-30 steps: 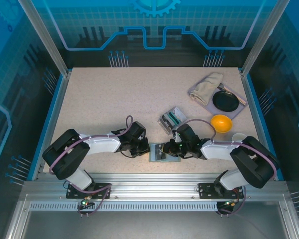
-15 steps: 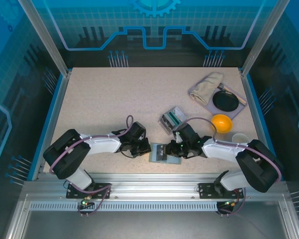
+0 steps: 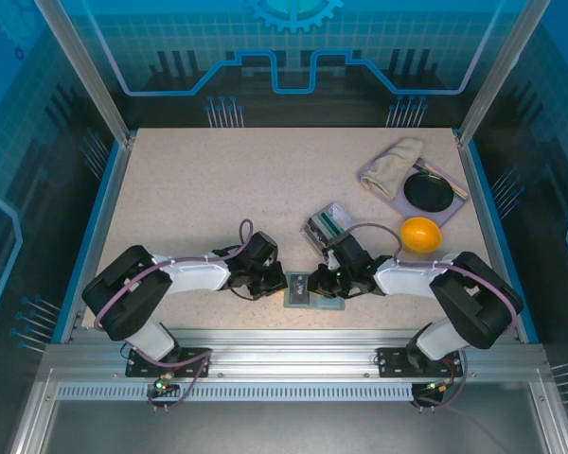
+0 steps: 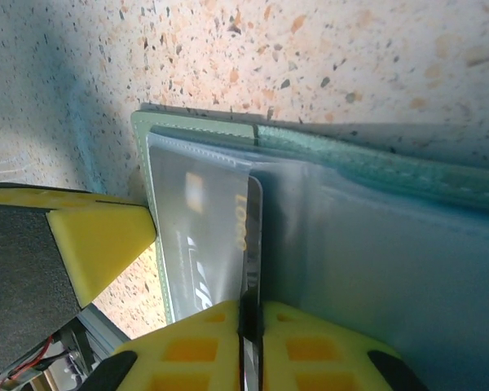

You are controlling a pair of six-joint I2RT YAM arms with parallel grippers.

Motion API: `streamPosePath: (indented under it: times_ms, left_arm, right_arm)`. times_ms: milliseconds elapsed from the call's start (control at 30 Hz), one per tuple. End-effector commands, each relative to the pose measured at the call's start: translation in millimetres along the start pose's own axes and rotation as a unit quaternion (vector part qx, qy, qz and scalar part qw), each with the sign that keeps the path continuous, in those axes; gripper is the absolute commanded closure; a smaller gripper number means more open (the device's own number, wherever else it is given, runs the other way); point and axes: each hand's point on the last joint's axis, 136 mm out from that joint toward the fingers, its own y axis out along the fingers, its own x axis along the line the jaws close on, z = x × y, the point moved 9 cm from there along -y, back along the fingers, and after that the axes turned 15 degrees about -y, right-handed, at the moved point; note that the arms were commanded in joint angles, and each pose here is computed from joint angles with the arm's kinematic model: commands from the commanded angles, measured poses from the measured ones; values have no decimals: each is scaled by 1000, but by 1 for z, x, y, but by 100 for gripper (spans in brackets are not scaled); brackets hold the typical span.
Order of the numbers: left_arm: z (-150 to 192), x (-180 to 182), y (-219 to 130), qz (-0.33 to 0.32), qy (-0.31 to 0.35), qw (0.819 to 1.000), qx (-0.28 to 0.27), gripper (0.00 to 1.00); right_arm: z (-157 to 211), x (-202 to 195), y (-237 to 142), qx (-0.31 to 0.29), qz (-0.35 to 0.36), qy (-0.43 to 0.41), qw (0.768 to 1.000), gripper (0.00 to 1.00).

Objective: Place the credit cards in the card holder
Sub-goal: Insert the credit card into the card slot.

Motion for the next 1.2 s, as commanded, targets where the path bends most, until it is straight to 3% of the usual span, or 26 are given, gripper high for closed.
streamPosePath:
  times_ms: [0, 233, 667, 900, 1067, 1167]
  left_arm:
    - [3, 4, 8, -5, -4, 1000, -3, 93]
    - [2, 9, 2, -27, -6, 999, -22, 94]
    - [1, 18, 6, -43, -11, 999, -25, 96]
    - [1, 18, 7, -35, -13, 999, -24, 96]
    - [7, -10, -27, 9, 17, 998, -52, 90]
    - [16, -40, -49, 54, 63, 995, -59, 83]
  right_arm:
    - [-4, 15, 4, 0, -25, -11, 1000, 88]
    - [2, 5, -23, -3, 76, -52, 996, 75]
    - [18, -36, -43, 54, 224, -76, 970, 75]
    - [11, -26, -50, 41, 219, -95, 970, 74]
    - [2, -10, -49, 32, 161, -113, 980, 80]
    - [-3, -4, -59, 11, 171, -121, 978, 79]
